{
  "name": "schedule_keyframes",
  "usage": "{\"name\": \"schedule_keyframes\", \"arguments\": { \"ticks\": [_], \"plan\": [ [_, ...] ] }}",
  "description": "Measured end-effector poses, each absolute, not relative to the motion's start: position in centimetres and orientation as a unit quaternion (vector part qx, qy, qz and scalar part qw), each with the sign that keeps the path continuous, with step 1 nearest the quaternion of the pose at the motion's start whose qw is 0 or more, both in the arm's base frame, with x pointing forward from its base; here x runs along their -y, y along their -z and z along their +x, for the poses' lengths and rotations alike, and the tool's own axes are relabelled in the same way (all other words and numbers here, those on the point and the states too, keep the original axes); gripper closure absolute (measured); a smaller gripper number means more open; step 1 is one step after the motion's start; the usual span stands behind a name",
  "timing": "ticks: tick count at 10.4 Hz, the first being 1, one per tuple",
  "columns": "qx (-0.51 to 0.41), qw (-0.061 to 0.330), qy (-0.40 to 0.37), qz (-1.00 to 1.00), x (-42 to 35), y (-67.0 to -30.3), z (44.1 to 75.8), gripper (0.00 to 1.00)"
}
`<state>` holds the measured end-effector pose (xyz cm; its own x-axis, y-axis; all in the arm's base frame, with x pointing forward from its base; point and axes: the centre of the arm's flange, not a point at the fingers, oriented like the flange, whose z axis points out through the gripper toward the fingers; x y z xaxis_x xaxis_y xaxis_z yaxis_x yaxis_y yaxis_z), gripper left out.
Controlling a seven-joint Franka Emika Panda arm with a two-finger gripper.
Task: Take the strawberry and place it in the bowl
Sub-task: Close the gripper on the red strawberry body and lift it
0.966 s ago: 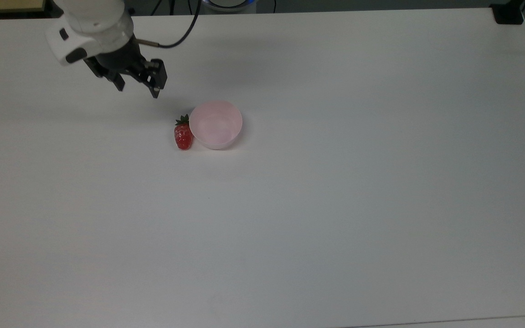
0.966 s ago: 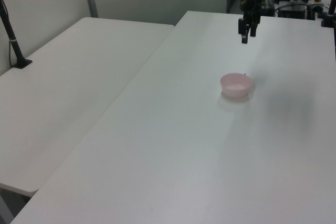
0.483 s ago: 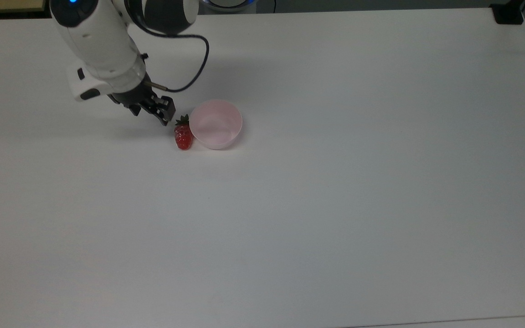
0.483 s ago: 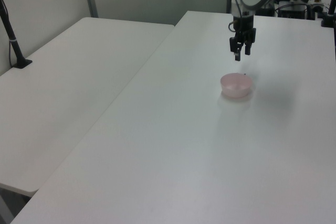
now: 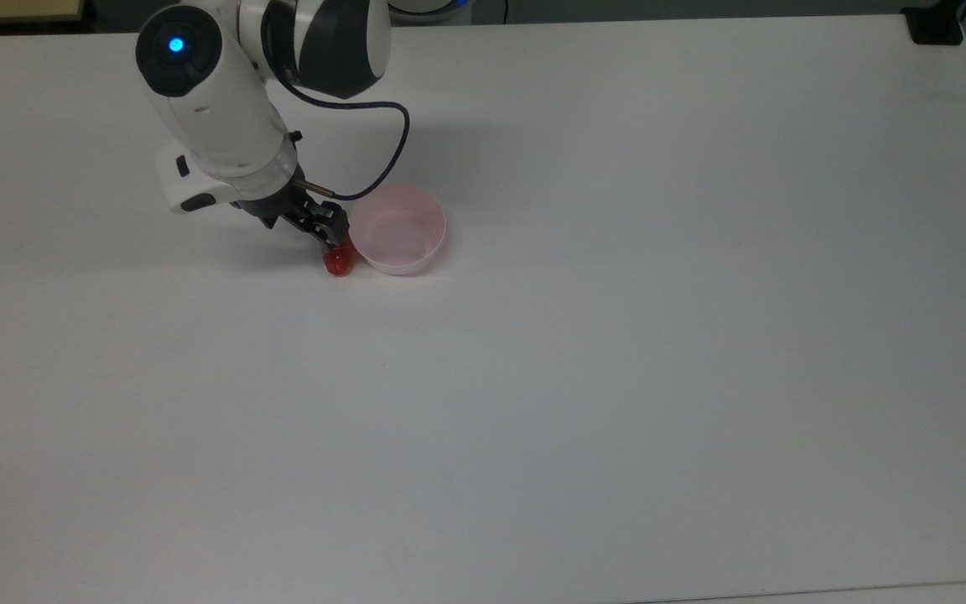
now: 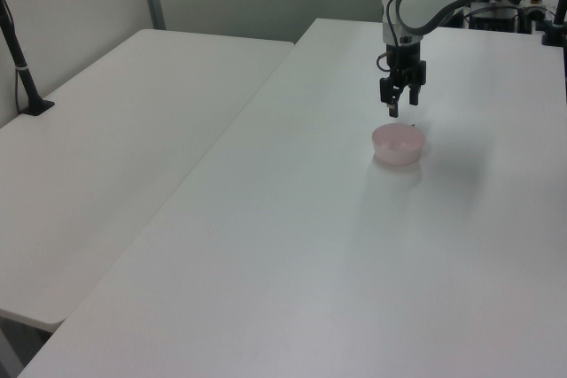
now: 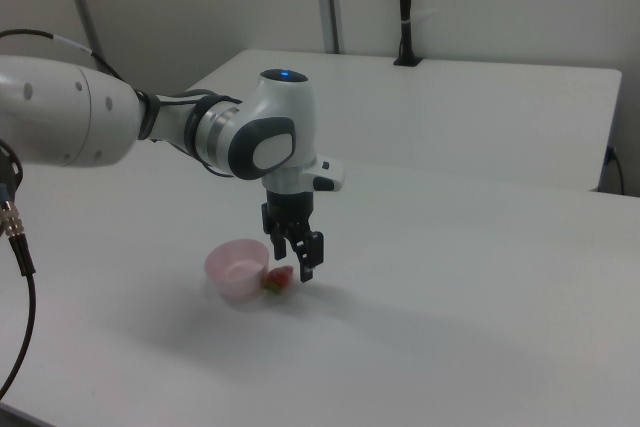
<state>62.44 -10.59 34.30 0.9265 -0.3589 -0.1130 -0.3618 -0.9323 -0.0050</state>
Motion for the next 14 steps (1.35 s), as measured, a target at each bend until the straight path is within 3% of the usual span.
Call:
{"name": "schedule_keyframes", "arguments": {
  "ticks": [9,11,12,13,14],
  "plan": [
    [-0.163,0.010,-0.081,-0.983,7.9,-30.9,62.8,0.17],
    [-0.162,0.009,-0.084,-0.983,7.8,-30.6,62.8,0.21],
    [-0.162,0.009,-0.084,-0.983,7.8,-30.6,62.8,0.30],
    [-0.162,0.009,-0.084,-0.983,7.8,-30.6,62.8,0.48],
    [-0.163,0.009,-0.081,-0.983,7.9,-30.9,63.0,0.59]
  ]
}}
